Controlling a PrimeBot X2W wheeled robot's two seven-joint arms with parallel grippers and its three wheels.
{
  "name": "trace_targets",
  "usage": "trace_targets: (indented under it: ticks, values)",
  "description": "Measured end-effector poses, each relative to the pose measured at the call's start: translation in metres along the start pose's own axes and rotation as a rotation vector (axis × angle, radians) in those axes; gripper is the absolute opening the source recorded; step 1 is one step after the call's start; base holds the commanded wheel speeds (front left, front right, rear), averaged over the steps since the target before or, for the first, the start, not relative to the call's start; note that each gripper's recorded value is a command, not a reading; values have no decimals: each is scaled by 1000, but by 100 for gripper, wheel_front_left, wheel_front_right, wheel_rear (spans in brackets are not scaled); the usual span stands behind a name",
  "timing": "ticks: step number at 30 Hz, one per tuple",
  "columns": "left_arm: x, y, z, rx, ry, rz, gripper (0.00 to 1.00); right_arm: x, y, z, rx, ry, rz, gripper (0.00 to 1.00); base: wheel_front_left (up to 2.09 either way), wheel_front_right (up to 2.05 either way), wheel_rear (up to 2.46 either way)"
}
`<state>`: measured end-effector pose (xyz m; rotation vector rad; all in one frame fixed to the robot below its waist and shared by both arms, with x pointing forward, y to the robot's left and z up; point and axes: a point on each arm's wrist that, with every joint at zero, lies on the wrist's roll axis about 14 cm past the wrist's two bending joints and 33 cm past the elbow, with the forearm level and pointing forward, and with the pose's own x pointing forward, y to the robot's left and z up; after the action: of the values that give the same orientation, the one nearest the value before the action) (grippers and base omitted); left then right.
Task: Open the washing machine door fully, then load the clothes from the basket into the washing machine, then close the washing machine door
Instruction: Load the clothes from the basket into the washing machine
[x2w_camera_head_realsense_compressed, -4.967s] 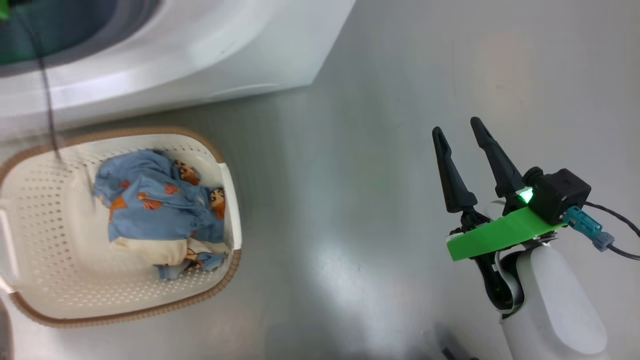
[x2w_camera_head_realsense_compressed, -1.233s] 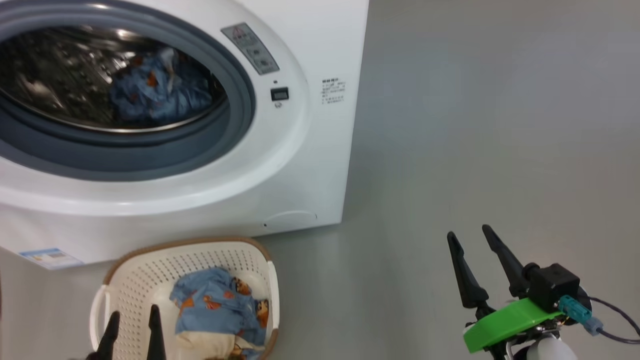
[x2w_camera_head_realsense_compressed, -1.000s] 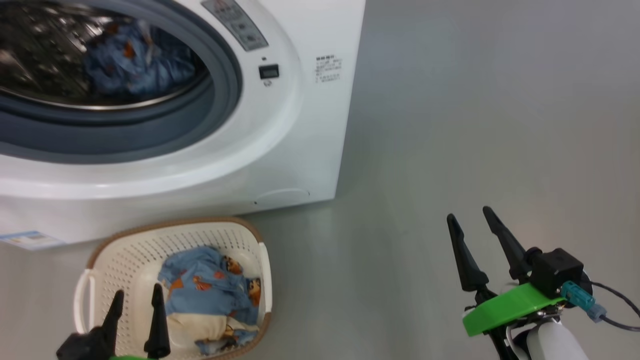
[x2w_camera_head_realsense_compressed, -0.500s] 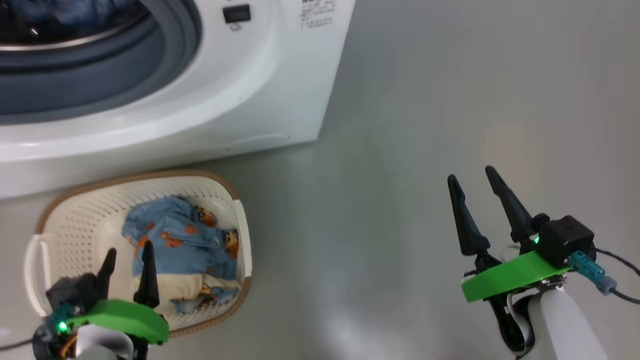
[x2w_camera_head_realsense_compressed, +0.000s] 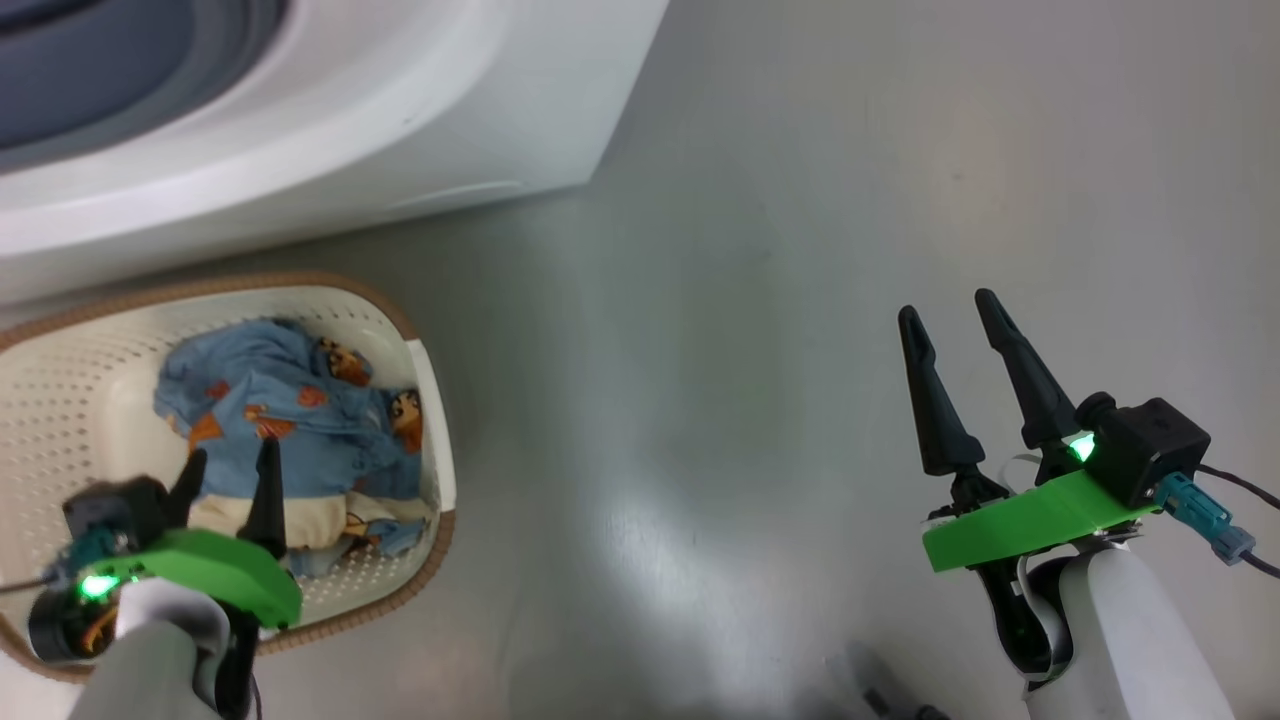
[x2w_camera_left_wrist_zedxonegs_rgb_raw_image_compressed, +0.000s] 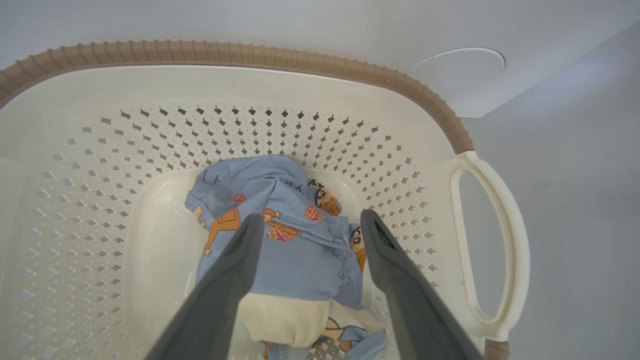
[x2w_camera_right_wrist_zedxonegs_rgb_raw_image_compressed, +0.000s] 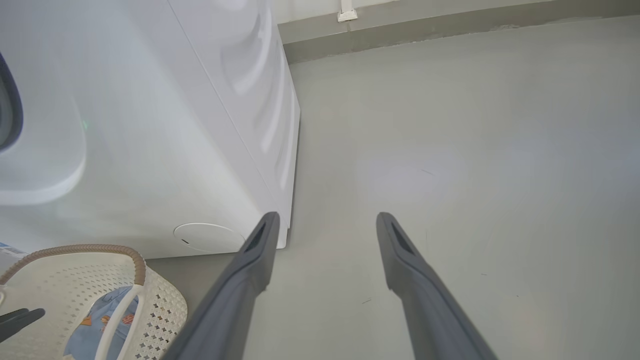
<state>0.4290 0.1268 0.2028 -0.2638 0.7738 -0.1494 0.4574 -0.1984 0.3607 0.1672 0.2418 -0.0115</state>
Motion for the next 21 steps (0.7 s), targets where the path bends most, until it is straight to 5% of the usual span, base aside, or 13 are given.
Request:
trace_targets:
  ticks: [21]
  values:
    - [64, 35, -60, -15, 258, 26, 100, 22, -18, -63, 1, 123, -34, 100, 0, 0, 0]
